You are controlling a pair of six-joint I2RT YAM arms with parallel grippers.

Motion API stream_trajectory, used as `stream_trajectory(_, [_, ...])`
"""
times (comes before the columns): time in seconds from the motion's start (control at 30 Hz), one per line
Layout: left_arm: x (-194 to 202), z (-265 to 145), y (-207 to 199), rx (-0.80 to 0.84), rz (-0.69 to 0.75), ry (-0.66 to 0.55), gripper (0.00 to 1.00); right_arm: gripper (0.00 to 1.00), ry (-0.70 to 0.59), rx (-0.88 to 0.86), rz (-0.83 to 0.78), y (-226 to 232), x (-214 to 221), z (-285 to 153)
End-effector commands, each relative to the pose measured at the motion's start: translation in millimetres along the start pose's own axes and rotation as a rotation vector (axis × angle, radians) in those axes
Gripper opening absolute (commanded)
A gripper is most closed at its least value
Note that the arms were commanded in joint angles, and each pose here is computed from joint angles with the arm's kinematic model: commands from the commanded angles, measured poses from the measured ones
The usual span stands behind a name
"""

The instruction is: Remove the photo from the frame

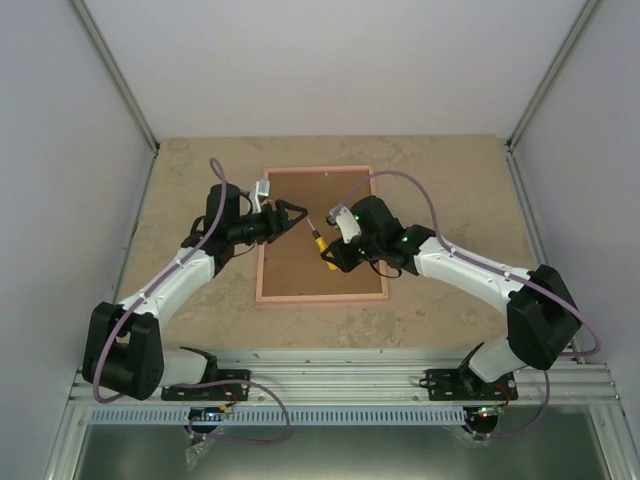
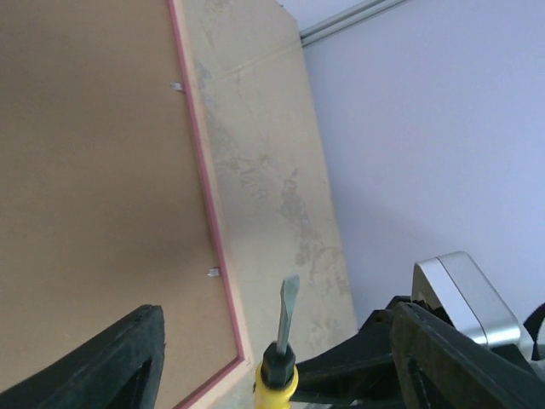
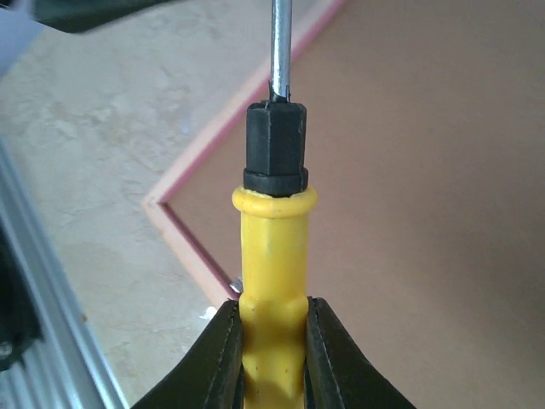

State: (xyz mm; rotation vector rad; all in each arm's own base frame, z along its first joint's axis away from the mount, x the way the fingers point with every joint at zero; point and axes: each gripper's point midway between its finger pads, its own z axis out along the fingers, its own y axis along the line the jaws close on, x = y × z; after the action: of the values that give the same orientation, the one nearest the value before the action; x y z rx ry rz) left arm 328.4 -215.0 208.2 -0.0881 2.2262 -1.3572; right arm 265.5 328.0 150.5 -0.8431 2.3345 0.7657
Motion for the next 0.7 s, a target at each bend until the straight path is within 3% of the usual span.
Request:
stream_trajectory(0.0, [3,-2,-20,0.119,0.011,-0.008,0.72,0.06,-0.091,-0.183,-0.079,38,-29,-9])
stream_trajectory(0.23, [-2,-15,-43,0.221,0.037,-0.074,0.6,0.06,-0.111,-0.371,-0.101,65,-34,-22])
stream_trajectory(0.67, [-1,-35,-71,0.34,0.065,-0.121,0.38,0.06,-0.107,-0.569,-0.075,66,-25,-39])
